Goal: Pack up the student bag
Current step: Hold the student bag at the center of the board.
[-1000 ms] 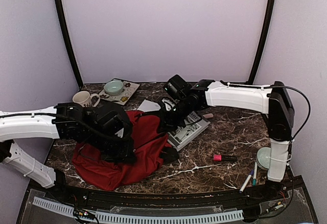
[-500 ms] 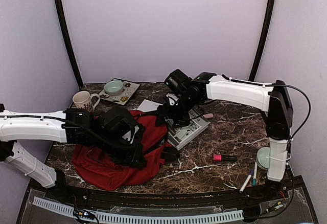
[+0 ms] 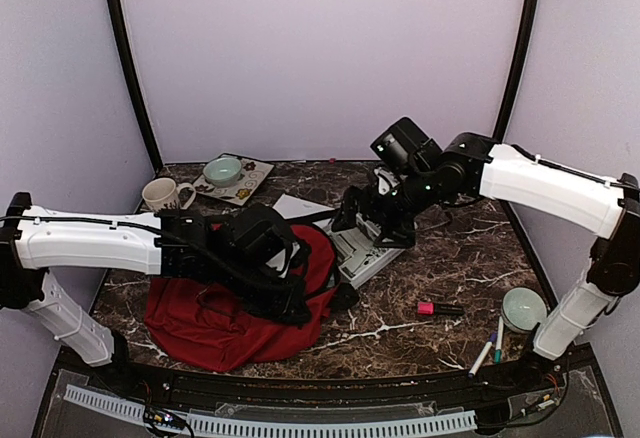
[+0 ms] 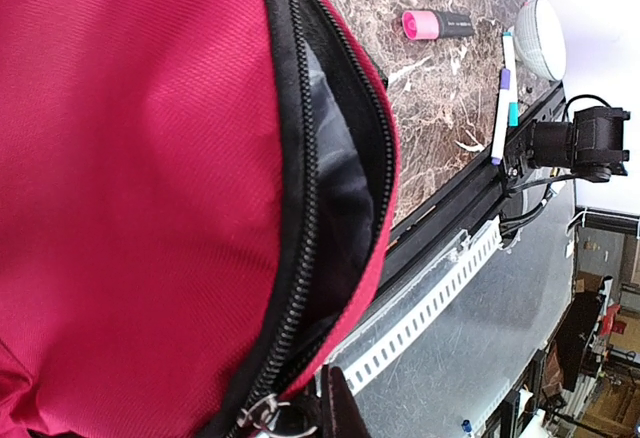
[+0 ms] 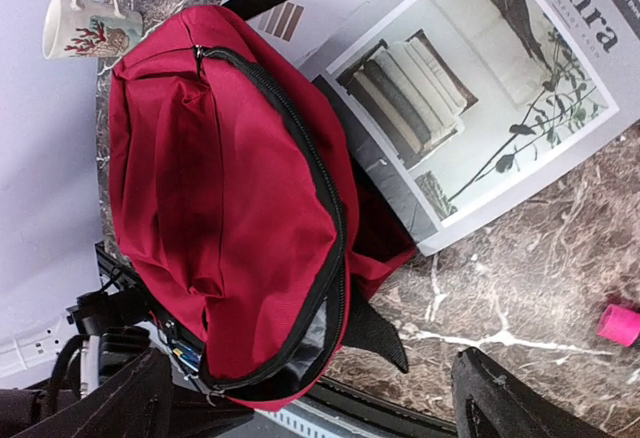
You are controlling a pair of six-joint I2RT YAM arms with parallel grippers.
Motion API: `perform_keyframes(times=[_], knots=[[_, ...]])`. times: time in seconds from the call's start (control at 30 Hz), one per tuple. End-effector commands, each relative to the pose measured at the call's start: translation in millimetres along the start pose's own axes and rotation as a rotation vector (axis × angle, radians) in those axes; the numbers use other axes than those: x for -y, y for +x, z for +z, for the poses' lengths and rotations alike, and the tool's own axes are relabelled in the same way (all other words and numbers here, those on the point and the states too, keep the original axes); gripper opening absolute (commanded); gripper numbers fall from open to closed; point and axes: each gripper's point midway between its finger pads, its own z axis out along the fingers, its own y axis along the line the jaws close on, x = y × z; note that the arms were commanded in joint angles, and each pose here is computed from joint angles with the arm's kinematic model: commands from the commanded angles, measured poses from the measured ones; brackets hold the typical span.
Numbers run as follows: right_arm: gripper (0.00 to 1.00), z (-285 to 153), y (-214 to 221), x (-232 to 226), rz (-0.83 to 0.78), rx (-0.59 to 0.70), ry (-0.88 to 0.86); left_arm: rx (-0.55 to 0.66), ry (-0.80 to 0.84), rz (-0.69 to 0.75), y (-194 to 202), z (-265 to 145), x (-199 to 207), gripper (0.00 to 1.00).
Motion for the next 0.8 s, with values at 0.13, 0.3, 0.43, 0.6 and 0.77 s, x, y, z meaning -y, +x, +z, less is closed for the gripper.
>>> perform_keyframes(times=[0.13, 0.3, 0.43, 0.6, 0.77], knots=[[0.88, 15.4, 51.7, -31.0, 0.068, -0.093, -0.104, 0.036, 0.097, 0.055, -22.0, 3.4, 32.6, 0.00], [0.82, 33.9, 75.7, -16.5, 0.109, -0.153, -0.067, 0.036, 0.106, 0.053, -22.1, 3.5, 34.3, 0.00], [0.81, 38.4, 82.6, -6.4, 0.142, -0.161, -0.079, 0.037, 0.122, 0.043, -16.7, 0.6, 31.0, 0.00], [0.78, 45.2, 84.8, -10.6, 0.149, -0.178, -0.119, 0.045, 0.140, 0.029, -10.4, -5.2, 26.1, 0.00], [0.67, 56.4, 85.5, -24.7, 0.178, -0.197, -0.207, 0.030, 0.147, 0.016, -5.0, -5.0, 23.5, 0.00]])
